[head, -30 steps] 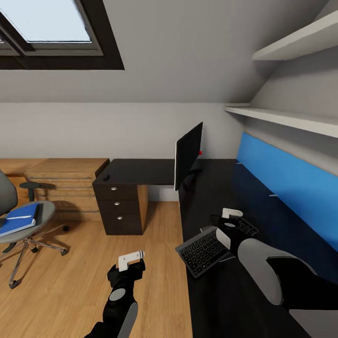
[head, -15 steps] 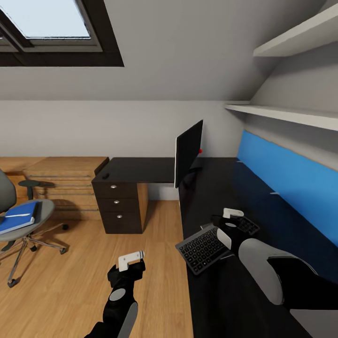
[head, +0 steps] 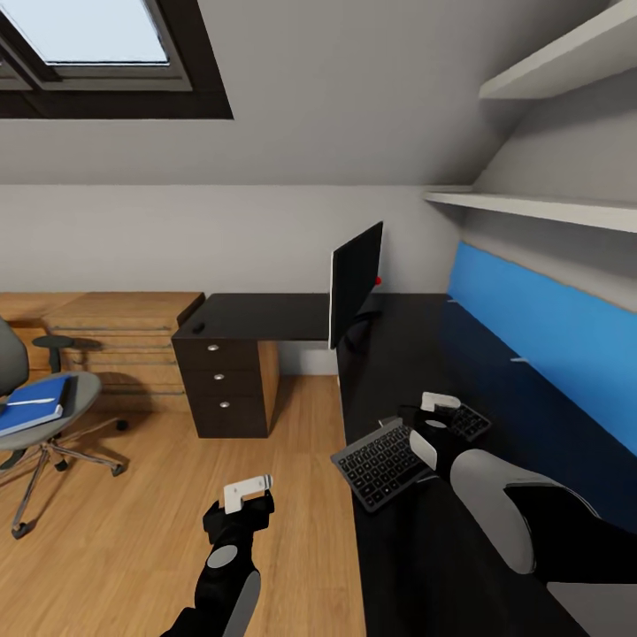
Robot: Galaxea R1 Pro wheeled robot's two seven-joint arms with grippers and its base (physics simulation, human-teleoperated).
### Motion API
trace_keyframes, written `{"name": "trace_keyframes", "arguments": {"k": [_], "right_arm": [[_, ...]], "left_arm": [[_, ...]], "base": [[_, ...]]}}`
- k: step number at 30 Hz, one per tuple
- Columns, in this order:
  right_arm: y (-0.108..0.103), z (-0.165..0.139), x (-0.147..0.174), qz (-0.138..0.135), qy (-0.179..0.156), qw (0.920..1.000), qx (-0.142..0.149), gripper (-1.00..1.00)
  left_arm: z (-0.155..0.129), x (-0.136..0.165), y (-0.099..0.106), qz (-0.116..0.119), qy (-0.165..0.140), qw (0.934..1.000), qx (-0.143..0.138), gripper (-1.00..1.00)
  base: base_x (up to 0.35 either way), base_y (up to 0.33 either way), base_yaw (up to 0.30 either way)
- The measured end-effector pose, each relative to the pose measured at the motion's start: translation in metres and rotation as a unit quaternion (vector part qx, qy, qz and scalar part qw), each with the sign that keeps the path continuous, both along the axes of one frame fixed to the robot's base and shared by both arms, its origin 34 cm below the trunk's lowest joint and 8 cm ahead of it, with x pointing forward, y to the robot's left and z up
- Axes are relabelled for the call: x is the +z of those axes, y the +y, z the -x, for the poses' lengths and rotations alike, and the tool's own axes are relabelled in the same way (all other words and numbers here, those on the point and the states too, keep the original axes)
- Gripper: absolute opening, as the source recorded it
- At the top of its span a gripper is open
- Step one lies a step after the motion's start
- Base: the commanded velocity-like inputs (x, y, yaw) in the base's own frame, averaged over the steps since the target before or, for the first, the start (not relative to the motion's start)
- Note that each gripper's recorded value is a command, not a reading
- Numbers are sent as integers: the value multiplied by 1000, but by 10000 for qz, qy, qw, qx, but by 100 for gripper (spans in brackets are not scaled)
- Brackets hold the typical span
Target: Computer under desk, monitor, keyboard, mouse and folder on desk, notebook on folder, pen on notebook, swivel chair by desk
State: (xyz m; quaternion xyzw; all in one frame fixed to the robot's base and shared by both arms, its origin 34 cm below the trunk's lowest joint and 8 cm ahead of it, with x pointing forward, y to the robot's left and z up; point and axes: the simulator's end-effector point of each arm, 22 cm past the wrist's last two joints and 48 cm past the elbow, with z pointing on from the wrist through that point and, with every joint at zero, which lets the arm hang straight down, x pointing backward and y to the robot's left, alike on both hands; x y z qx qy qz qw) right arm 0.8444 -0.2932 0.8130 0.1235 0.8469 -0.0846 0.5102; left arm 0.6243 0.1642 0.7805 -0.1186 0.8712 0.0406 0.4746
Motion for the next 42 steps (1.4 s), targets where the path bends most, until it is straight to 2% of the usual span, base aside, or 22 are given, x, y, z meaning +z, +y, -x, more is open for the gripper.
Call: {"name": "trace_keyframes", "arguments": {"k": [32,42], "right_arm": [[-12,5,-57,31,14,10000,-67,100],[-12,6,-59,26,63,10000,-61,100]], "left_arm": [[8,-68,-2,-30,134,9999,-32,100],[8,-69,-2,-38,136,9999,-28,100]], "base": [[0,0,0],[0,0,0]]}}
